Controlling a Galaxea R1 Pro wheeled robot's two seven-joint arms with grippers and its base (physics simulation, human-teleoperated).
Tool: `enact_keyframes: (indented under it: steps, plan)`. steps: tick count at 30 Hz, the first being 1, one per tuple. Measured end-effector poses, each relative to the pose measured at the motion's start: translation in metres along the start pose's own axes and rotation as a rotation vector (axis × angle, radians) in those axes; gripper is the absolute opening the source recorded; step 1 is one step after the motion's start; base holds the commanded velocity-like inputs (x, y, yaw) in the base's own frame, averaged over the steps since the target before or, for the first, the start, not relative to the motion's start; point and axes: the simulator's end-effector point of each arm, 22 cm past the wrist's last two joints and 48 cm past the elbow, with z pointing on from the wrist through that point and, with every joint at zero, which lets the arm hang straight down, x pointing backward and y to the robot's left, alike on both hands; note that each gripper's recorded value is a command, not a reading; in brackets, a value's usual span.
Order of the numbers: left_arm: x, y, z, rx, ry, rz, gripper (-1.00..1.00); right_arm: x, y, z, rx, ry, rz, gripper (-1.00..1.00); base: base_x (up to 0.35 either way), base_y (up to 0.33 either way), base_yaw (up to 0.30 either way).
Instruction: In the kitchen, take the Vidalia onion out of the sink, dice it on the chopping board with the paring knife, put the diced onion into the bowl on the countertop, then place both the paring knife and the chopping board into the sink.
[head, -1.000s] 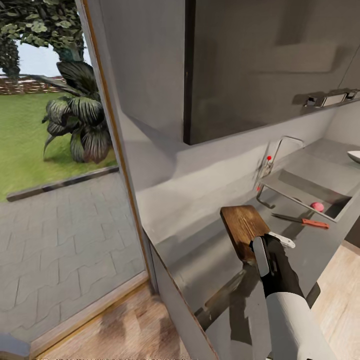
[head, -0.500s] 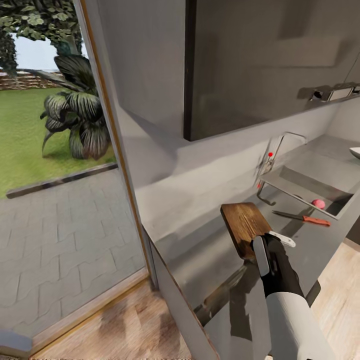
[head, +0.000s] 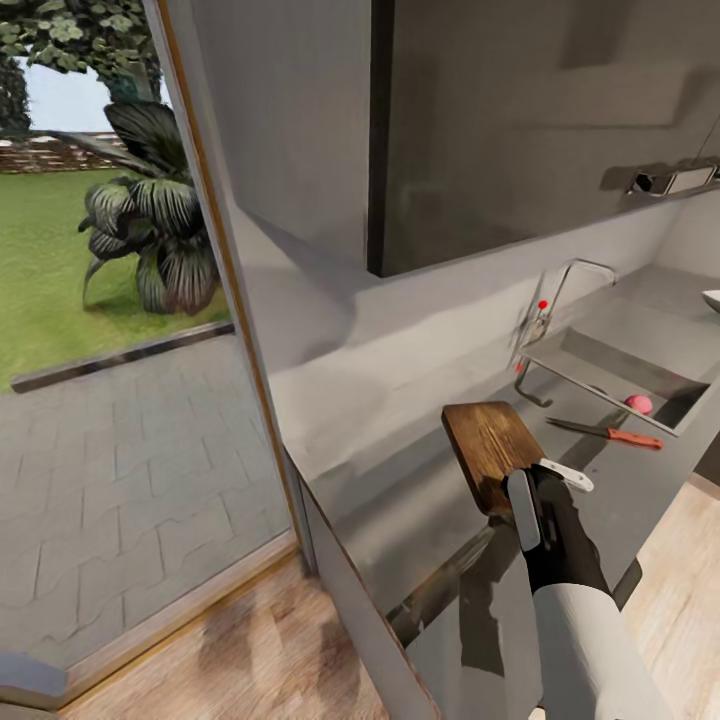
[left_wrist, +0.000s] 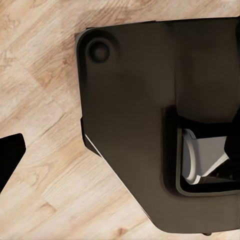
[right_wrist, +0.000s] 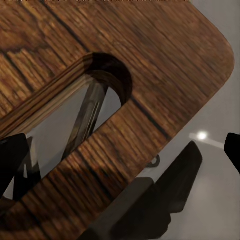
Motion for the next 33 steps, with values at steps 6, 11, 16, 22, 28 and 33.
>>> enact_keyframes:
  steps: [6, 11, 16, 22, 28, 33]
  plan:
    - [-0.0001, -0.0001, 0.0000, 0.000, 0.000, 0.000, 1.00, -0.0007, -0.0012, 0.0008, -0.001, 0.000, 0.004, 1.00, 0.000, 0.000, 0.000]
    - [0.0001, 0.0000, 0.0000, 0.000, 0.000, 0.000, 1.00, -0.0008, -0.0015, 0.0008, 0.000, 0.000, 0.003, 1.00, 0.000, 0.000, 0.000]
    - [-0.0004, -0.0010, 0.0001, 0.001, -0.001, -0.001, 1.00, -0.0008, -0.0015, 0.0008, 0.001, 0.000, 0.003, -1.00, 0.000, 0.000, 0.000]
    - [-0.0009, -0.0017, 0.0001, 0.002, -0.001, -0.001, 1.00, -0.0015, -0.0036, 0.0015, 0.009, -0.004, -0.001, -1.00, 0.000, 0.000, 0.000]
    - [-0.0009, -0.0017, 0.0001, 0.002, -0.001, -0.001, 1.00, -0.0015, -0.0039, 0.0015, 0.010, -0.004, -0.001, -1.00, 0.000, 0.000, 0.000]
    - [-0.0010, -0.0017, 0.0001, 0.002, -0.001, -0.001, 1.00, -0.0015, -0.0038, 0.0015, 0.010, -0.004, -0.001, -1.00, 0.000, 0.000, 0.000]
